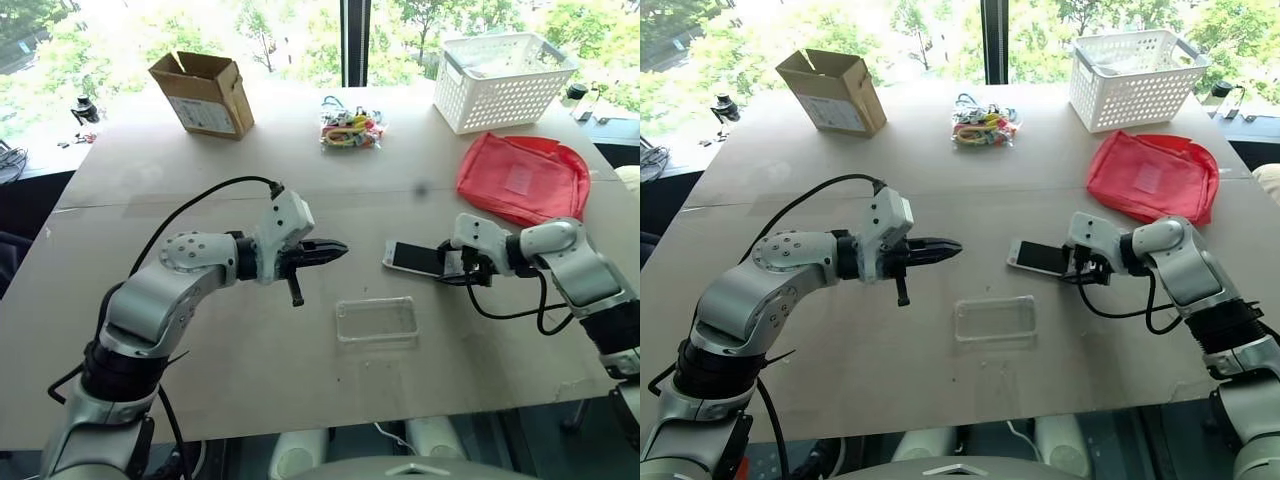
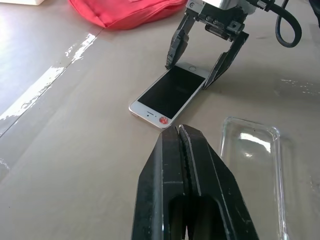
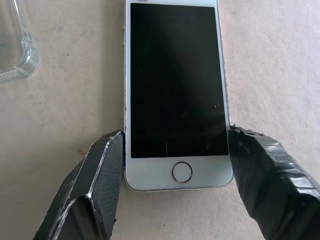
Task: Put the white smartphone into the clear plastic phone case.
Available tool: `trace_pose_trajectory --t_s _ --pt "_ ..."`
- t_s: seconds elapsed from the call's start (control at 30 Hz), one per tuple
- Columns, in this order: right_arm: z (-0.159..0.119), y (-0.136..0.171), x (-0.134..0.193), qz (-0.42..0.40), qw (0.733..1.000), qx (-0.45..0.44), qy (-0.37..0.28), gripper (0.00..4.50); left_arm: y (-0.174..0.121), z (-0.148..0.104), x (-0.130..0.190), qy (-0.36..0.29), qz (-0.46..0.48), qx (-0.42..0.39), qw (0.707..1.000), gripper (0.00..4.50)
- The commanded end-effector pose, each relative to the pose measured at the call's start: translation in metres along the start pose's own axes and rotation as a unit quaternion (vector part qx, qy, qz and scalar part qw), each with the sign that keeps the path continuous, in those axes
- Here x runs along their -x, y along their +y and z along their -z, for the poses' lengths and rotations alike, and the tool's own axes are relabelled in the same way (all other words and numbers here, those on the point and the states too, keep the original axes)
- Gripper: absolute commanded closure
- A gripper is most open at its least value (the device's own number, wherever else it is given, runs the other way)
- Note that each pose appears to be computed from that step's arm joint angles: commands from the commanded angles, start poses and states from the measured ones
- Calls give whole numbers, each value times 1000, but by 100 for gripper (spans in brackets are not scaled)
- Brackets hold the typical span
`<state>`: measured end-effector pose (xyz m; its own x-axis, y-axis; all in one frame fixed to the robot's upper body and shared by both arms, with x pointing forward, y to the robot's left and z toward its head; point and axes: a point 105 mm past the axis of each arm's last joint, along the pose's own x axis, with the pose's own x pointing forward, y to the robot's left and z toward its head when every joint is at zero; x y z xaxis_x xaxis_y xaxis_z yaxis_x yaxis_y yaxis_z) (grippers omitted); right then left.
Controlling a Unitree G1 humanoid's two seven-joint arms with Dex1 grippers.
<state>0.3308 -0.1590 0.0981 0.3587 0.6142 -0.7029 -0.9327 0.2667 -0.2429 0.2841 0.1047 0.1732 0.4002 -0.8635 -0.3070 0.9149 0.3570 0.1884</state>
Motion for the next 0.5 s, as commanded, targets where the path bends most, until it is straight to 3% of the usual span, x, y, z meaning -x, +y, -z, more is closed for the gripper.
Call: trace_pose_trajectory --t_s 0.03,0.17,0.4,0.5 --pt "47 29 -9 -72 991 -66 87 177 -1 -9 3 -9 0 -25 1000 450" --pt "42 22 -10 -52 994 -65 74 177 -2 -10 2 -9 1 -27 1000 450" --pt "-20 -7 5 14 996 61 -67 177 -2 -10 1 -10 2 -28 1000 450" --pt "-35 -9 16 23 990 104 -87 177 -1 -11 0 -12 2 -30 999 450"
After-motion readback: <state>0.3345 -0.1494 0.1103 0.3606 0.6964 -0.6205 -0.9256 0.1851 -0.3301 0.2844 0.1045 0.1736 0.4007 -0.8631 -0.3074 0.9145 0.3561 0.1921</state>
